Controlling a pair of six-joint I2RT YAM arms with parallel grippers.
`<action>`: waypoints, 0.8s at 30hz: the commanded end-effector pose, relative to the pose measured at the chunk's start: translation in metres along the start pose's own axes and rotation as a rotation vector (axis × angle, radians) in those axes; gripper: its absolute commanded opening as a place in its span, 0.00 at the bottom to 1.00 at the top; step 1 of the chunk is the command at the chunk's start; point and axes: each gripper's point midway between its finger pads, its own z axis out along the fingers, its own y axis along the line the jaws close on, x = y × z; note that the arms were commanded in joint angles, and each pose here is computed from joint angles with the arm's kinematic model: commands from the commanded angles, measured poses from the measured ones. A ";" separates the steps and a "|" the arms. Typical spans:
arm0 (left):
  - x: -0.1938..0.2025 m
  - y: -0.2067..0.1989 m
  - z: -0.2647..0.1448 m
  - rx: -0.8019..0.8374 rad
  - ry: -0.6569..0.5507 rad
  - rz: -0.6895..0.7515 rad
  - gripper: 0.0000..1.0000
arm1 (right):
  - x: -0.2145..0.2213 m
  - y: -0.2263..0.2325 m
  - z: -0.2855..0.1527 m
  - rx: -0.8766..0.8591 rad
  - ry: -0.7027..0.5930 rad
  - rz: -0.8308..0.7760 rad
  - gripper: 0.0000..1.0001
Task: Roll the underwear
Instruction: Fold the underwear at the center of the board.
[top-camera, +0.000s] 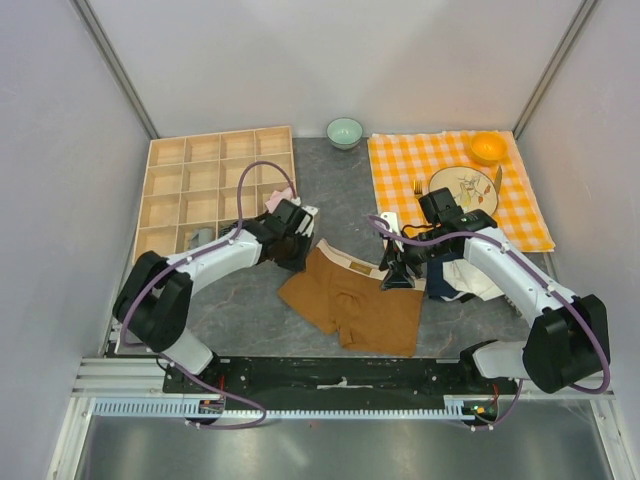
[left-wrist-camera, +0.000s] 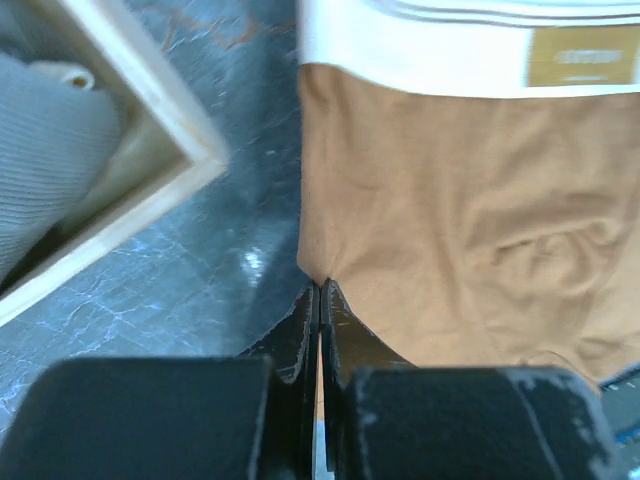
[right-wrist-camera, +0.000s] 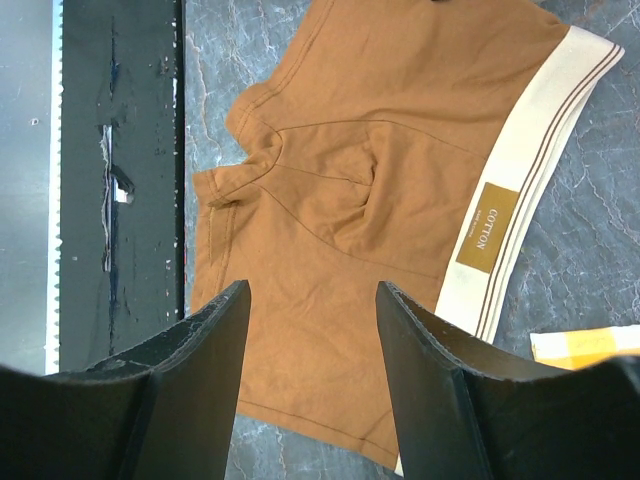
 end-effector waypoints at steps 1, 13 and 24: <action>-0.032 -0.041 -0.039 0.091 -0.086 0.032 0.02 | -0.011 0.003 -0.001 -0.010 -0.045 -0.030 0.61; -0.021 -0.150 -0.059 0.320 -0.036 0.066 0.02 | -0.013 0.000 -0.004 0.017 -0.035 -0.033 0.61; -0.032 -0.213 -0.069 0.516 -0.040 0.047 0.02 | -0.017 -0.019 -0.024 0.132 -0.034 0.001 0.61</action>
